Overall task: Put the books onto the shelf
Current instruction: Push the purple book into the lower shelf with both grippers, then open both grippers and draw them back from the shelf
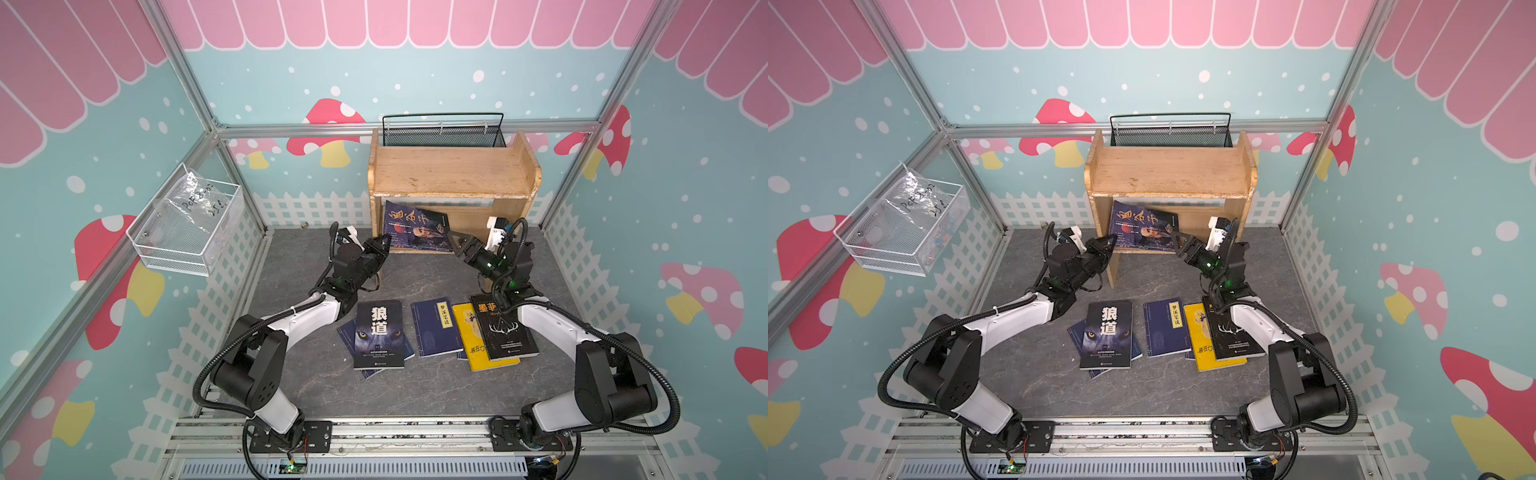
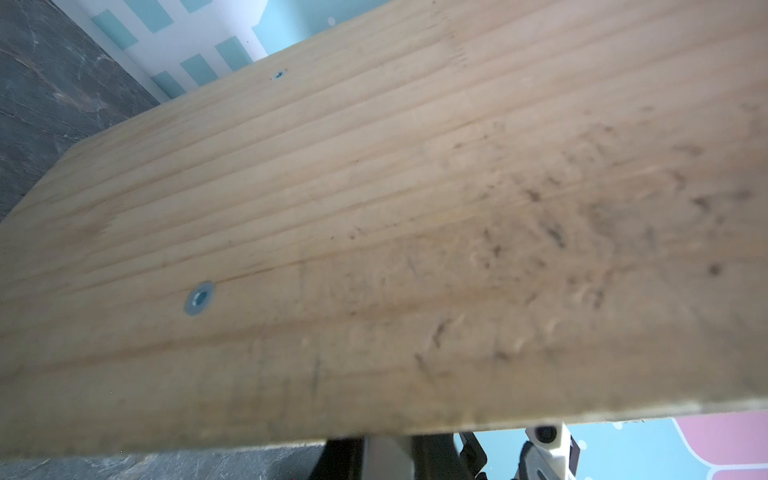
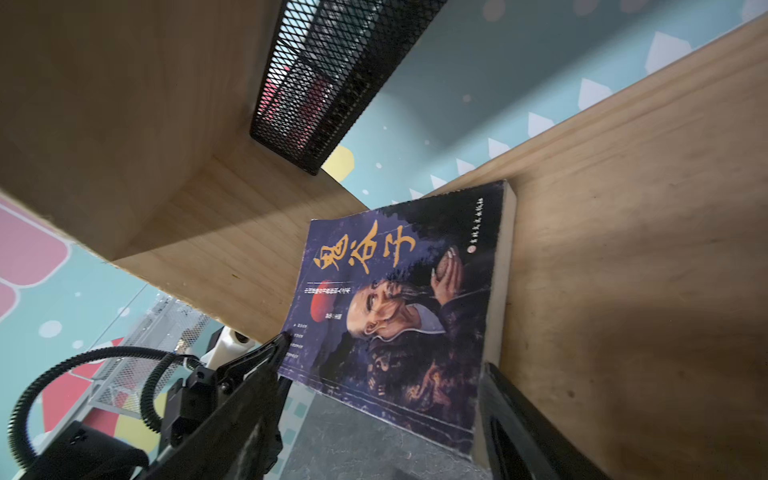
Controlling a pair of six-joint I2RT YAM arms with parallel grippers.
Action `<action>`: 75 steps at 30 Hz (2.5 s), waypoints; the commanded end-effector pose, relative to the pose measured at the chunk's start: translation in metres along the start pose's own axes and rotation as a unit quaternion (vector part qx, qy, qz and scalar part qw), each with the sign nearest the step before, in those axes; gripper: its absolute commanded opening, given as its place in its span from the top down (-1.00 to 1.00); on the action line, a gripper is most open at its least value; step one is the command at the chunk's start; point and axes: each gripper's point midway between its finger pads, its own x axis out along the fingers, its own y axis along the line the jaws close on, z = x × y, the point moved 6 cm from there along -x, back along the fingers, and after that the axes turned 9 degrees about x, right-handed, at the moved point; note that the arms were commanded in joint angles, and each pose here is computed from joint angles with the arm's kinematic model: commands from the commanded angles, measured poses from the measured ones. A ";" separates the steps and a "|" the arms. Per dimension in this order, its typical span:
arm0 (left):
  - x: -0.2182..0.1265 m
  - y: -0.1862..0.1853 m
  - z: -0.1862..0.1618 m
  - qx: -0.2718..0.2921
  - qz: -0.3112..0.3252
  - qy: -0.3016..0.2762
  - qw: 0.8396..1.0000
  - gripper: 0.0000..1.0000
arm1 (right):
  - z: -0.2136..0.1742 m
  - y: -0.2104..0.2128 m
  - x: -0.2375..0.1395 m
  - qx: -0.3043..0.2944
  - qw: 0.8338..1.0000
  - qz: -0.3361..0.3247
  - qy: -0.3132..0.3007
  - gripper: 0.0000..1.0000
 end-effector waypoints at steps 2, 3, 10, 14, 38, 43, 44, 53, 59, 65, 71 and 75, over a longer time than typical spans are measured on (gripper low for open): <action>0.000 -0.009 0.016 0.000 0.010 -0.037 0.999 1.00 | 0.003 -0.003 0.006 -0.027 0.999 -0.028 -0.009 -0.54; 0.001 -0.008 0.015 0.000 0.011 -0.037 0.999 1.00 | 0.000 -0.004 0.009 -0.028 0.999 -0.030 -0.006 -0.53; 0.002 -0.006 0.016 0.006 0.023 -0.047 0.999 1.00 | -0.018 -0.007 0.024 -0.024 0.999 -0.034 0.016 -0.47; 0.002 -0.006 0.016 0.011 0.023 -0.048 0.998 1.00 | -0.020 -0.007 0.026 -0.027 0.999 -0.035 0.016 -0.47; -0.005 0.001 0.009 0.007 0.069 -0.029 0.997 -0.45 | -0.029 -0.012 0.030 -0.015 0.998 -0.049 0.027 -0.42; -0.013 0.009 0.012 0.007 0.104 -0.032 0.994 -0.55 | -0.032 -0.010 0.031 -0.014 0.998 -0.046 0.030 -0.41; -0.015 0.009 0.013 0.008 0.107 -0.031 0.994 -0.56 | -0.033 -0.011 0.031 -0.013 0.998 -0.048 0.031 -0.41; -0.041 0.015 0.029 0.162 0.142 0.017 0.976 -0.91 | -0.032 -0.009 0.026 -0.026 0.998 -0.055 0.028 -0.41; -0.057 0.030 0.031 0.324 0.075 0.084 0.939 -0.99 | -0.030 -0.008 0.022 -0.045 0.997 -0.064 0.028 -0.42; -0.052 0.036 0.012 0.412 0.053 0.187 0.890 -0.91 | -0.030 -0.013 0.017 -0.079 0.992 -0.091 0.031 -0.42; -0.049 0.034 0.008 0.429 0.037 0.179 0.885 -0.91 | -0.030 -0.015 0.014 -0.096 0.989 -0.106 0.032 -0.43; -0.041 0.036 0.010 0.433 0.049 0.166 0.884 -0.89 | -0.031 -0.015 0.017 -0.090 0.990 -0.102 0.039 -0.43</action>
